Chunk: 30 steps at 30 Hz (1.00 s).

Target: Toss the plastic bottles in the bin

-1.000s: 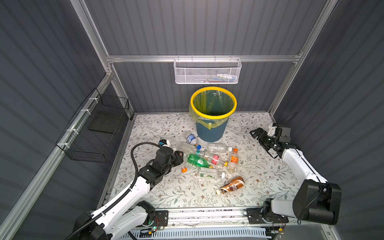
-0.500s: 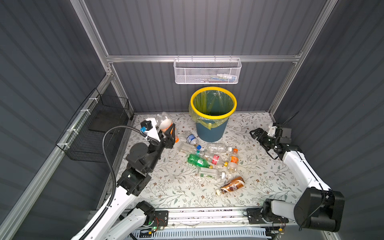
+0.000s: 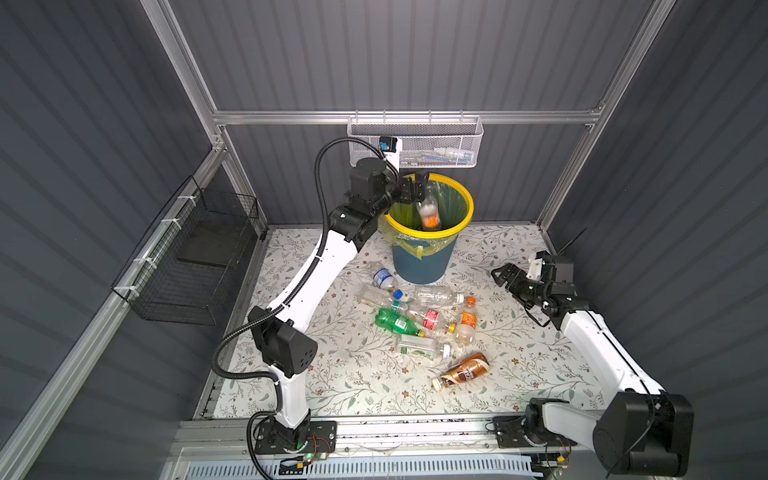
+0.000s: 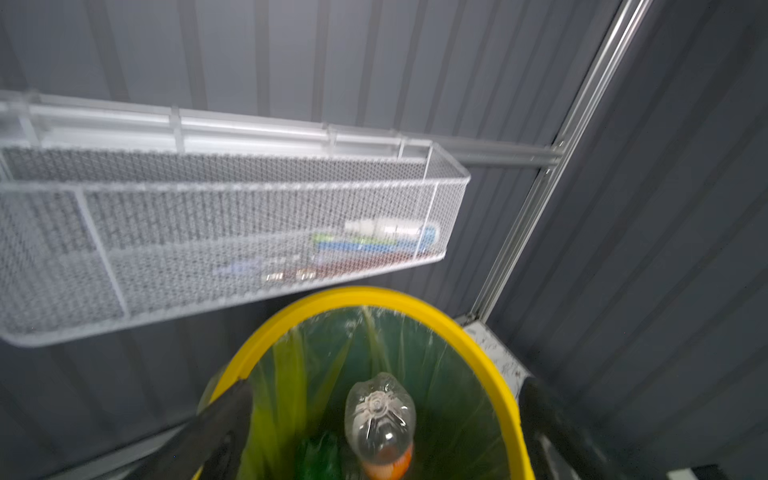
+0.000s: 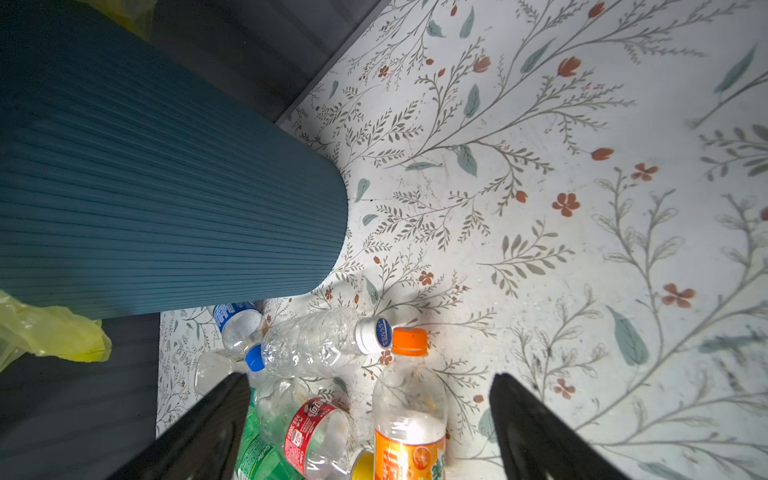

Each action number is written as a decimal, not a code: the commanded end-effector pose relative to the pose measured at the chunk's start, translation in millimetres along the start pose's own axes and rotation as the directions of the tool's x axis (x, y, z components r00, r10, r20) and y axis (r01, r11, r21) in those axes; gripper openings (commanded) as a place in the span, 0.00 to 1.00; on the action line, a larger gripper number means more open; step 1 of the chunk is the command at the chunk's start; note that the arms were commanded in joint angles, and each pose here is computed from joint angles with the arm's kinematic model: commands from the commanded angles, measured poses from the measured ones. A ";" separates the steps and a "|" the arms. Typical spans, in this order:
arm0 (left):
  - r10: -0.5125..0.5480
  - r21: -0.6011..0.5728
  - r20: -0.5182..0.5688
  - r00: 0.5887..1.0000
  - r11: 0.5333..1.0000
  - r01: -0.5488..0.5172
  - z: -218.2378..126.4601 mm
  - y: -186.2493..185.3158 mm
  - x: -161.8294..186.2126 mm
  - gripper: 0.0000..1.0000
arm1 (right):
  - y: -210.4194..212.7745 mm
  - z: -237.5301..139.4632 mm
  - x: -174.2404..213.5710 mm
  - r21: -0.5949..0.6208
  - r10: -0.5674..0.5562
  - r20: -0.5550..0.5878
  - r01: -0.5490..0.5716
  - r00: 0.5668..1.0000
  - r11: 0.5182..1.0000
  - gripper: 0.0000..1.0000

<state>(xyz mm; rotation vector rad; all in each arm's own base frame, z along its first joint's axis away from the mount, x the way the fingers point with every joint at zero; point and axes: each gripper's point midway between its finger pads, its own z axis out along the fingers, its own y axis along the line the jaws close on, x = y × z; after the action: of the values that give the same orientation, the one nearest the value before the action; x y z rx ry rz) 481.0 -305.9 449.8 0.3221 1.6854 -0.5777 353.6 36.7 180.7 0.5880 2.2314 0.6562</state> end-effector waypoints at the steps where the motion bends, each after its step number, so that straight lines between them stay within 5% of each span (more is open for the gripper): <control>1: -0.052 -0.006 0.068 0.996 0.999 0.052 -42.8 7.1 -27.4 1.00 | -9.5 1.7 14.8 0.033 0.010 -0.039 -0.009 0.999 0.999 0.92; 8: -0.068 -0.103 0.024 0.997 0.992 0.070 -75.0 47.5 2.8 1.00 | -14.8 -13.6 43.8 0.169 0.015 -0.136 0.008 0.991 0.986 0.92; 21: -0.158 -0.218 -0.097 0.983 0.967 0.134 -95.0 103.5 107.8 1.00 | -31.0 -83.5 114.4 0.384 0.276 -0.106 -0.216 0.955 0.898 0.92; 30: -0.222 -0.198 -0.151 0.963 0.962 0.190 -84.6 109.3 152.5 1.00 | -36.2 -109.0 169.4 0.498 0.247 -0.266 -0.086 0.932 0.863 0.94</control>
<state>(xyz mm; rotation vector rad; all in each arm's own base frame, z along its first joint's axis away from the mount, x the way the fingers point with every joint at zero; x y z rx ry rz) 433.9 -182.1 291.0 0.0789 1.9630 -0.5050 179.4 88.4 142.0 0.9266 2.6499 0.4058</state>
